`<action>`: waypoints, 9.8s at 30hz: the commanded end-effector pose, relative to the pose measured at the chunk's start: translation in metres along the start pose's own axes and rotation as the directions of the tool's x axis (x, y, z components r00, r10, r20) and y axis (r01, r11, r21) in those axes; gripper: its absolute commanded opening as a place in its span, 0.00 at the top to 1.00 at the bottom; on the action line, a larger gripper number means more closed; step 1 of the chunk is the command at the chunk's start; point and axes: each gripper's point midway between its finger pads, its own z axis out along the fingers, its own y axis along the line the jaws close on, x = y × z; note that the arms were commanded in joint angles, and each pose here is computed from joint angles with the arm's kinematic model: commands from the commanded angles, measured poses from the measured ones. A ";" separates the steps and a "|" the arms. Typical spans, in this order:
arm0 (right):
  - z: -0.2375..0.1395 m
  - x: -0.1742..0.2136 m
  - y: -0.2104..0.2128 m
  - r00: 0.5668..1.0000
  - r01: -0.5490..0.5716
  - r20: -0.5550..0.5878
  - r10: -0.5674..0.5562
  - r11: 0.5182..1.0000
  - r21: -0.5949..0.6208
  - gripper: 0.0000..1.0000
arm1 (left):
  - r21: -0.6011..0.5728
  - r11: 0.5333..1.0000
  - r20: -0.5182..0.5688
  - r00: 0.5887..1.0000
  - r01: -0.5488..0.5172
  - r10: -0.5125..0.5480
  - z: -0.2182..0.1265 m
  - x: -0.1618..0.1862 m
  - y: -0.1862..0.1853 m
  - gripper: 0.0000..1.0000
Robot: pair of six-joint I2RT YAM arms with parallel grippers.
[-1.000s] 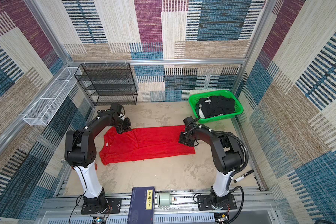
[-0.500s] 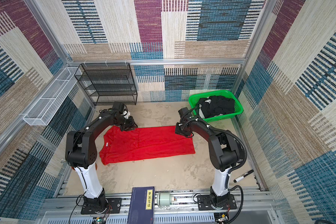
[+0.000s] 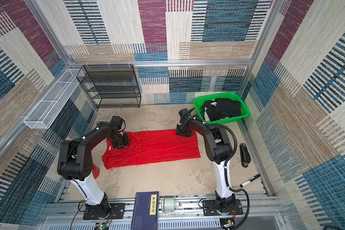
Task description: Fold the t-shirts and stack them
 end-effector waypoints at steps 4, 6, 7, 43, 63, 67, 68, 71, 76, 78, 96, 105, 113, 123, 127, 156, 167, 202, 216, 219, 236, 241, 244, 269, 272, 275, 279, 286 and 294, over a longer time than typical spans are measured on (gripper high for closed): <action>-0.014 0.059 -0.045 0.993 -0.062 -0.090 0.073 0.991 0.121 0.50 | -0.041 0.999 -0.017 1.000 -0.017 0.016 0.020 -0.010 -0.013 0.67; -0.023 0.074 -0.051 0.991 -0.081 -0.096 0.094 0.988 0.129 0.50 | -0.032 0.998 -0.014 0.999 -0.048 0.047 0.026 -0.020 -0.029 0.67; -0.027 0.081 -0.053 0.989 -0.093 -0.098 0.107 0.987 0.132 0.50 | -0.029 0.998 -0.016 0.998 -0.063 0.063 0.029 -0.025 -0.036 0.67; -0.005 0.223 0.117 0.913 0.132 -0.337 -0.231 0.947 -0.292 0.51 | 0.302 0.877 0.179 0.926 -0.373 0.332 0.108 -0.123 -0.245 0.60; -0.115 0.238 0.026 0.990 0.045 -0.132 -0.060 0.993 -0.112 0.47 | 0.226 0.909 0.081 0.937 -0.349 0.340 -0.080 0.057 -0.131 0.55; -0.111 0.263 0.009 0.985 0.020 -0.165 -0.045 0.988 -0.152 0.43 | 0.311 0.918 0.017 0.967 -0.246 0.253 -0.076 0.130 -0.086 0.55; -0.107 0.271 0.005 0.982 0.016 -0.183 -0.045 0.987 -0.159 0.43 | 0.327 0.917 -0.010 0.970 -0.227 0.243 -0.069 0.149 -0.076 0.55; -0.102 0.283 -0.003 0.978 0.013 -0.203 -0.050 0.984 -0.177 0.43 | 0.358 0.918 -0.074 0.974 -0.172 0.212 -0.057 0.191 -0.049 0.55; -0.098 0.289 -0.004 0.977 0.021 -0.205 -0.064 0.979 -0.205 0.43 | 0.366 0.919 -0.178 0.959 -0.145 0.222 -0.035 0.236 -0.027 0.54; -0.090 0.293 -0.006 0.972 0.020 -0.225 -0.066 0.979 -0.202 0.43 | 0.325 0.932 -0.189 0.955 -0.160 0.230 -0.028 0.244 -0.016 0.55; -0.067 0.292 -0.002 0.962 -0.002 -0.270 -0.045 0.985 -0.171 0.55 | 0.233 0.956 -0.272 0.932 -0.176 0.238 0.010 0.258 -0.010 0.55; -0.067 0.288 0.000 0.962 0.011 -0.267 -0.055 0.986 -0.166 0.80 | 0.196 0.963 -0.284 0.930 -0.183 0.234 0.019 0.254 -0.013 0.64; -0.074 0.280 0.010 0.973 0.027 -0.221 -0.074 0.978 -0.208 1.00 | 0.198 0.960 -0.287 0.925 -0.199 0.251 0.020 0.257 -0.011 0.96; -0.115 0.272 0.022 0.985 0.027 -0.156 -0.075 0.957 -0.288 1.00 | 0.332 0.910 -0.204 0.923 -0.249 0.327 -0.026 0.258 -0.024 1.00; -0.138 0.255 0.031 0.993 0.041 -0.091 -0.072 0.953 -0.300 1.00 | 0.349 0.890 -0.111 0.930 -0.294 0.351 -0.055 0.245 -0.033 1.00; -0.063 -0.012 0.082 0.990 0.063 0.137 -0.038 0.982 -0.179 1.00 | 0.243 0.890 0.185 0.919 -0.385 0.347 -0.077 0.008 -0.126 1.00; -0.025 -0.063 0.061 0.994 0.015 0.109 -0.002 0.992 -0.123 1.00 | 0.253 0.910 0.143 0.943 -0.328 0.300 -0.047 -0.044 -0.136 1.00; 0.007 0.082 0.053 0.996 0.021 -0.088 -0.033 0.991 -0.132 0.91 | 0.236 0.894 0.147 0.923 -0.381 0.355 0.033 -0.018 -0.195 0.68; 0.006 0.101 0.039 0.989 0.002 -0.147 -0.016 0.996 -0.091 0.92 | 0.178 0.913 0.362 0.887 -0.367 0.286 0.009 -0.127 -0.228 0.65; -0.004 0.089 0.044 0.994 0.025 -0.105 -0.035 0.995 -0.095 0.91 | 0.205 0.901 0.366 0.884 -0.383 0.292 -0.006 -0.125 -0.229 0.66; 0.002 -0.076 0.100 0.988 0.115 0.119 -0.100 0.985 -0.129 0.88 | 0.231 0.916 0.330 0.912 -0.328 0.243 0.008 -0.111 -0.172 0.69; 0.039 -0.088 0.083 0.994 0.066 0.090 -0.056 0.991 -0.117 0.88 | 0.220 0.926 0.269 0.931 -0.308 0.245 0.031 -0.113 -0.166 0.70; 0.054 -0.082 0.073 0.997 0.055 0.060 -0.050 0.995 -0.087 0.88 | 0.215 0.928 0.254 0.935 -0.305 0.249 0.038 -0.113 -0.164 0.70; -0.034 0.048 0.073 0.998 0.054 0.038 -0.047 0.974 -0.221 0.86 | 0.497 0.767 0.109 0.906 -0.406 0.409 -0.013 0.081 -0.223 0.71; -0.025 0.061 0.062 0.999 0.044 0.008 -0.043 0.978 -0.204 0.86 | 0.493 0.777 0.093 0.912 -0.390 0.398 -0.002 0.089 -0.229 0.71; -0.012 0.073 0.053 0.999 0.035 -0.032 -0.041 0.982 -0.184 0.86 | 0.490 0.786 0.063 0.915 -0.377 0.399 0.011 0.094 -0.231 0.72; 0.001 0.087 0.029 0.996 0.013 -0.085 -0.020 0.996 -0.084 0.87 | 0.462 0.802 0.047 0.914 -0.377 0.403 0.025 0.094 -0.227 0.72; 0.003 0.104 0.001 0.992 -0.018 -0.125 0.017 1.000 -0.006 0.87 | 0.408 0.836 0.055 0.924 -0.366 0.378 0.029 0.085 -0.203 0.72; 0.003 0.107 -0.005 0.991 -0.032 -0.130 0.032 0.999 -0.002 0.88 | 0.378 0.869 0.047 0.944 -0.320 0.327 0.025 0.077 -0.148 0.71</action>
